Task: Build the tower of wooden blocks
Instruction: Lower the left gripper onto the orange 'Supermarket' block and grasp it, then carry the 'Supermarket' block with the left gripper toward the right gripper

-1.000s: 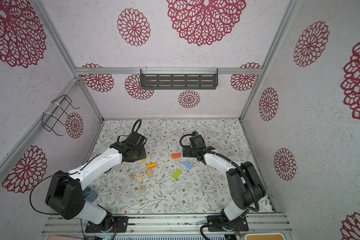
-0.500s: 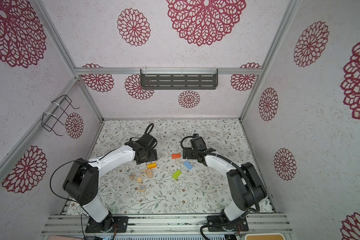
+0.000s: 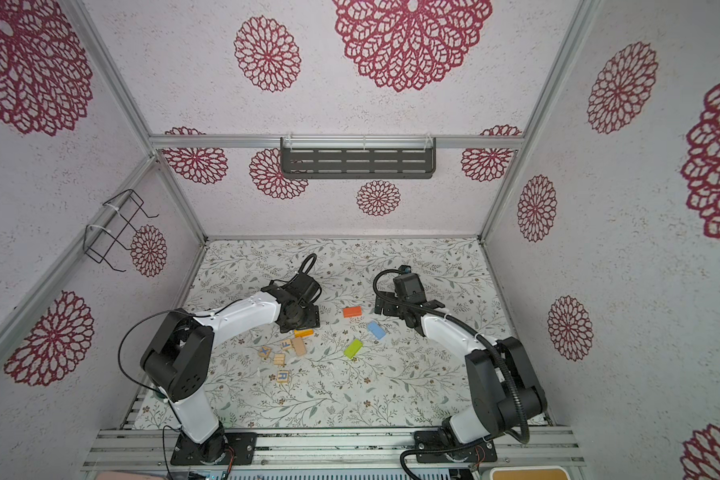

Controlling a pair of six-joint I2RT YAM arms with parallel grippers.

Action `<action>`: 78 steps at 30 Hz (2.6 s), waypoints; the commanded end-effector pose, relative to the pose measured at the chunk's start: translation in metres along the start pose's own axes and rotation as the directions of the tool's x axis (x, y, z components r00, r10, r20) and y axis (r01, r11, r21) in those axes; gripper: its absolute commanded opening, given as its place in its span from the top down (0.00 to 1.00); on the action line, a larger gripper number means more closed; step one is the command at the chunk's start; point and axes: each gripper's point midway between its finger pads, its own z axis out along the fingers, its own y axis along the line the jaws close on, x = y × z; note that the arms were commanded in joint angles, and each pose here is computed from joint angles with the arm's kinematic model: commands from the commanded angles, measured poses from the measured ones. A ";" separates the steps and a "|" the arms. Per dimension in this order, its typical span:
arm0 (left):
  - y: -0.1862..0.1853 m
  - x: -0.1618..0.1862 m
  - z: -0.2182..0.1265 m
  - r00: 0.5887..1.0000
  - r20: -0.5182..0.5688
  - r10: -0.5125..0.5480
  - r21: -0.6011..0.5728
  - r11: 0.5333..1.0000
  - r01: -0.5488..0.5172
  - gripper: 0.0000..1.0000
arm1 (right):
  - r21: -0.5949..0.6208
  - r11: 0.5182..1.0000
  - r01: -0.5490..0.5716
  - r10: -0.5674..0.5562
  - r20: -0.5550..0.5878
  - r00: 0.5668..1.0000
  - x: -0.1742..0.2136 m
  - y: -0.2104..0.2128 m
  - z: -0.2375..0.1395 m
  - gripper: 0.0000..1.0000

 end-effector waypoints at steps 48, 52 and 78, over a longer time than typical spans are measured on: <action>-0.001 -0.004 0.013 1.000 0.004 -0.017 -0.061 0.998 0.017 0.28 | -0.019 0.999 -0.041 0.042 0.034 0.999 -0.008 0.002 -0.005 0.02; -0.006 -0.001 0.017 1.000 -0.015 0.003 -0.052 0.999 -0.004 0.27 | -0.019 0.999 -0.040 0.040 0.031 0.999 -0.008 0.002 -0.004 0.02; -0.013 0.003 0.025 0.999 -0.032 0.018 -0.053 0.998 -0.019 0.43 | -0.020 0.999 -0.040 0.041 0.030 0.999 -0.008 0.002 -0.004 0.01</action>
